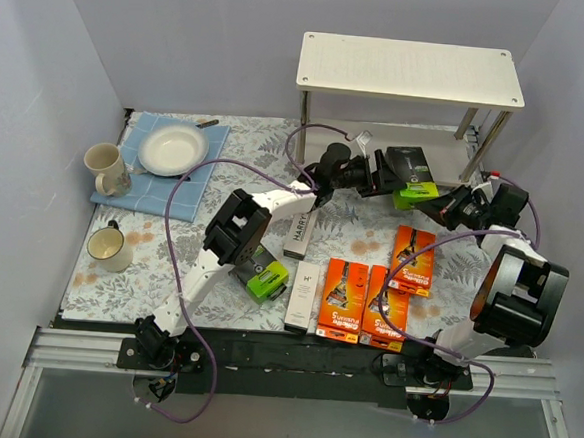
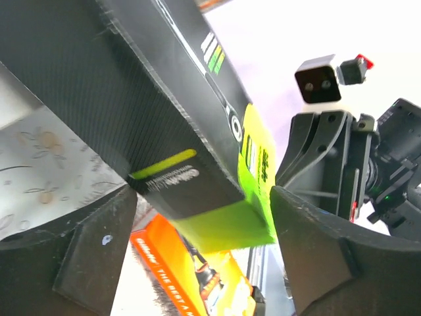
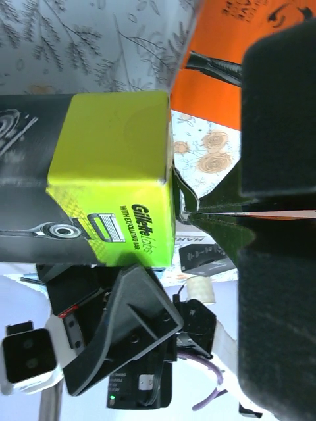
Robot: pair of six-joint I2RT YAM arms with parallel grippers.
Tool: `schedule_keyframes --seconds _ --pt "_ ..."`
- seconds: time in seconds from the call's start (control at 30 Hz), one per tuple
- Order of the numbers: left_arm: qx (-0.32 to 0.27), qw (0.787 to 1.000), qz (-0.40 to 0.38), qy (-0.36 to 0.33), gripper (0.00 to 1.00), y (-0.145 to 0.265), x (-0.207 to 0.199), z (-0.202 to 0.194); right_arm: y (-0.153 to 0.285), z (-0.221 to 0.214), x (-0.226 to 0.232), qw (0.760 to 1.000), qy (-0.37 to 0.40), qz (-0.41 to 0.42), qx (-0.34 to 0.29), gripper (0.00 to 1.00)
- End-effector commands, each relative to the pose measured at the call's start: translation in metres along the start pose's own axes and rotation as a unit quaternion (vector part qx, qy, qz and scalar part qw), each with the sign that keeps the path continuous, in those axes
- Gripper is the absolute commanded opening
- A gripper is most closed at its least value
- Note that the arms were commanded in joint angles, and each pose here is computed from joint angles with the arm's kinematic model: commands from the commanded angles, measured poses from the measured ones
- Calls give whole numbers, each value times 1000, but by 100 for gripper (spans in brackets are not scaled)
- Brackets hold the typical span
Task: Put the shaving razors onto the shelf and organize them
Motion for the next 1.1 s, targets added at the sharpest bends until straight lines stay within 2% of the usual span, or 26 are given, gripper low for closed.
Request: schedule_keyframes --seconds 0.0,0.17,0.27,0.33,0.47,0.5,0.6,0.63,0.67,0.73,0.77,0.8,1.0,1.07 --pt "-57 998 0 -36 83 7 -6 40 -5 32 16 998 37 31 -26 1" --pt "-54 998 13 -30 91 13 0 41 -17 45 13 999 34 34 -25 1" --pt "-57 997 32 -41 91 21 1 44 -24 52 17 998 41 40 -21 1" --pt "-77 994 58 -50 88 27 -4 54 -26 54 20 998 45 42 -20 1" --pt "-85 986 100 -99 54 36 -2 63 -27 54 20 998 42 45 -15 1" --pt "-84 985 107 -104 32 37 -1 63 -27 52 19 998 41 45 -13 1" --pt "-46 982 112 -144 0 42 -3 57 -28 50 21 998 40 45 -8 1" --pt "-27 981 124 -144 0 45 -1 51 -29 49 21 998 42 45 -5 1" --pt "-23 980 113 -163 0 53 -16 56 -30 49 22 998 42 45 -5 1" --pt "5 973 121 -197 0 66 -11 50 -32 48 25 998 36 49 1 1" --pt "9 970 105 -220 0 76 -28 57 -34 48 26 998 34 53 1 1" --pt "25 962 113 -249 0 84 -20 51 -37 47 28 997 38 61 4 1" --pt "40 934 124 -332 0 126 -60 53 -56 63 43 994 43 97 -35 1" --pt "68 925 129 -352 0 136 -61 41 -61 67 42 994 42 97 -41 1"
Point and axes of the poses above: each gripper's point midway between its finger pads, its own y axis back along the fingers, its own x axis along the line the jaws close on, z = x × y, the point moved 7 cm from there along y, back along the fingers, and after that the axes turned 5 degrees about -y, right-handed, at the moved point
